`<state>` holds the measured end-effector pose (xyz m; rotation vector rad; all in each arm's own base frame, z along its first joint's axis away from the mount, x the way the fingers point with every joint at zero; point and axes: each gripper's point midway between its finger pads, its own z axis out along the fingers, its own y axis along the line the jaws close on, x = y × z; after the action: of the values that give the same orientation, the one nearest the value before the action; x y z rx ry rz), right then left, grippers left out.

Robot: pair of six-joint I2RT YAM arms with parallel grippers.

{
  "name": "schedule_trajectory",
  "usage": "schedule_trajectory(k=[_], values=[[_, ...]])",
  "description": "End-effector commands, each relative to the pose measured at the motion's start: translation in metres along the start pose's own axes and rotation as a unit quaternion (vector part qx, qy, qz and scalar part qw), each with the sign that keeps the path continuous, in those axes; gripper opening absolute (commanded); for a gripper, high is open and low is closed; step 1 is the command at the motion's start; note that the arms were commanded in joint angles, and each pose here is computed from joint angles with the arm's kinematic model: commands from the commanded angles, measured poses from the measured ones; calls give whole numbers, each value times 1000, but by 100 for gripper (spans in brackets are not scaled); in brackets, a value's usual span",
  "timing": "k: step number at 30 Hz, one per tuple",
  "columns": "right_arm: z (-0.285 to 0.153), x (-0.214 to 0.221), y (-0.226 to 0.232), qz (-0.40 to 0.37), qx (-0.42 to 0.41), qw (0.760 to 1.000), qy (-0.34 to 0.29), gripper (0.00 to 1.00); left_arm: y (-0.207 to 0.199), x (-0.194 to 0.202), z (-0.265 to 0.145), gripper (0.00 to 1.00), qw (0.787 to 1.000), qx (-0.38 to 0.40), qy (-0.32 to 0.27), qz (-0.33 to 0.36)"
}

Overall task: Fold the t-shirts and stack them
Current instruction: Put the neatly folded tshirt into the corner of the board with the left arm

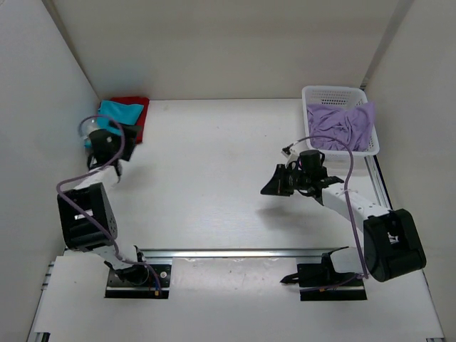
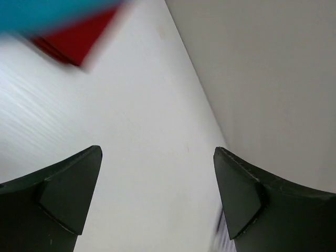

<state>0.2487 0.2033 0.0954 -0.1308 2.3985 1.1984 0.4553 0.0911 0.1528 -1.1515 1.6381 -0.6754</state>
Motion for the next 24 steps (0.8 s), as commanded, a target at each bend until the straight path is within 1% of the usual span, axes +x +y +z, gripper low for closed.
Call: schedule_trajectory(k=[1,2,3,4,5,6,8,9,10,11,13,14,15,16,17,18,19,20,21,22,23,24], values=[[-1,-45,15,-52,44,996,-54,0,-48,92,-15,99,991,52,76,94],[1,-51,9,-53,80,994,-58,1,-66,130,-21,98,984,73,110,120],[-4,-67,6,-50,119,989,-76,0,-84,169,-30,99,971,101,149,156],[-7,-75,2,-51,147,984,-85,0,-95,202,-39,99,959,117,180,187],[-10,-81,-3,-54,173,979,-94,0,-99,240,-54,99,942,130,215,224],[-13,-91,2,-61,180,976,-106,0,-97,258,-59,99,930,133,235,250],[-25,-109,-5,-60,227,962,-138,0,-104,312,-90,99,898,167,290,287],[-30,-119,-5,-64,234,958,-150,0,-101,323,-100,99,889,177,304,294],[-33,-127,-3,-67,236,957,-158,0,-100,343,-117,99,872,196,330,305],[-40,-135,-10,-54,240,955,-165,1,-100,361,-134,98,851,219,352,323],[-63,-164,-15,-31,226,952,-204,0,-98,382,-152,99,825,227,372,360],[-70,-172,-16,-23,223,951,-214,0,-91,394,-165,99,805,230,385,390],[-80,-179,-27,-22,235,945,-227,0,-86,399,-170,99,791,230,393,409],[-92,-194,-33,-37,256,934,-246,0,-80,409,-179,98,779,225,404,423],[-104,-206,-43,-48,296,918,-260,0,-75,414,-184,99,770,228,413,429],[-118,-212,-57,-47,338,899,-275,0,-71,417,-189,99,767,229,429,418],[-131,-220,-71,-36,360,887,-285,0,-68,419,-191,98,766,232,437,410],[-138,-229,-80,-30,367,882,-293,0,-61,420,-193,98,764,228,446,407],[-153,-233,-96,-13,379,873,-306,0,-62,419,-194,99,764,232,445,405],[-164,-239,-117,6,390,866,-314,0,-52,422,-197,99,758,229,455,407],[-165,-238,-134,20,401,864,-303,2,-46,425,-201,99,751,229,467,407],[-172,-242,-155,38,417,858,-299,7,-44,424,-201,98,751,227,475,398]])
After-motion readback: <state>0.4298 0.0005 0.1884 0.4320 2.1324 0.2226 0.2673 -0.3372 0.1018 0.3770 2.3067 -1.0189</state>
